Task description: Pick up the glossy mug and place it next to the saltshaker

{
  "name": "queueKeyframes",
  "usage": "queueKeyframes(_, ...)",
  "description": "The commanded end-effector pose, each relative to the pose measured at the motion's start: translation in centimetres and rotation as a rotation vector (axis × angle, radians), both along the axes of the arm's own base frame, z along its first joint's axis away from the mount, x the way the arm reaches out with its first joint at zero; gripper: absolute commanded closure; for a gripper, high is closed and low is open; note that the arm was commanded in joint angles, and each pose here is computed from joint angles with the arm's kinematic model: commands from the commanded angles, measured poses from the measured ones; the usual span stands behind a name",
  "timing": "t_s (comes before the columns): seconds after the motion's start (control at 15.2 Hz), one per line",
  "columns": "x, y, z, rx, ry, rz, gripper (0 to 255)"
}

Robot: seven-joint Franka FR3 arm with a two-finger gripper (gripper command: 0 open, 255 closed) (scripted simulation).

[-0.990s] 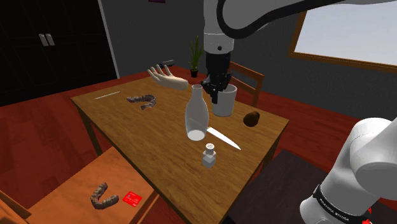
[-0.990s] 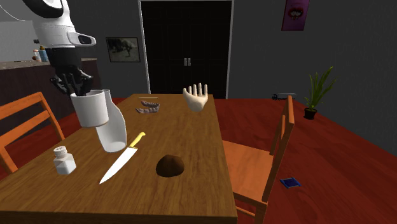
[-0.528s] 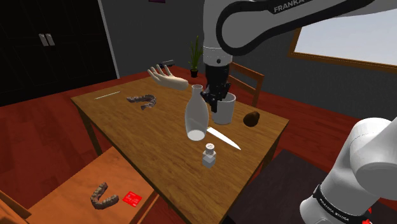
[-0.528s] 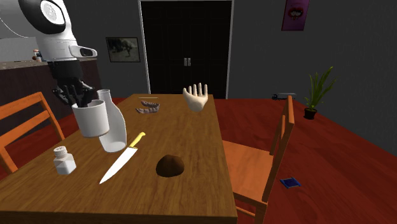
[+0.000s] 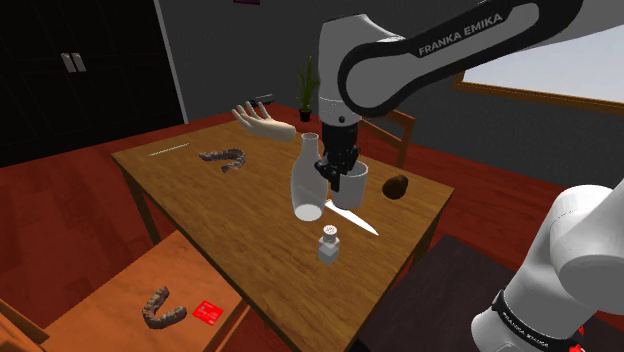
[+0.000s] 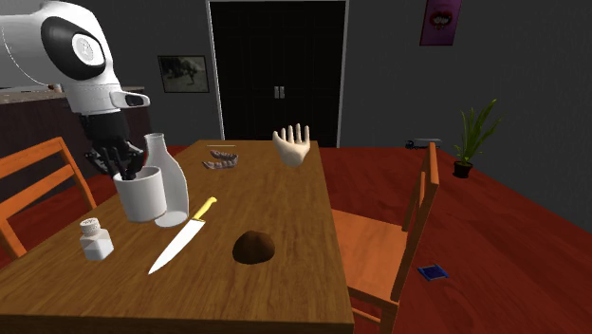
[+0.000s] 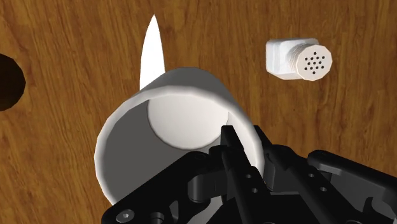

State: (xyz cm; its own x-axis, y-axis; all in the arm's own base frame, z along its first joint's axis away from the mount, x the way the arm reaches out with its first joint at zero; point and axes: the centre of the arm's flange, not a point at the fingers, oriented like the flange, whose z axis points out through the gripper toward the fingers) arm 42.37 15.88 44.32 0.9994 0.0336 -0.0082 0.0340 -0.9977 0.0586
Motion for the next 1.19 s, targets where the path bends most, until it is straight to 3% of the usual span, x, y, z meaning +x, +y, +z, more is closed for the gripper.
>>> queueKeyframes(0.0,0.0,0.1,-1.0,0.0,-0.001,0.0,255)
queueKeyframes(0.92,0.0,0.1,-8.4,0.0,-0.001,0.0,255)
queueKeyframes(1.12,0.0,0.1,-8.4,0.0,-0.001,0.0,255)
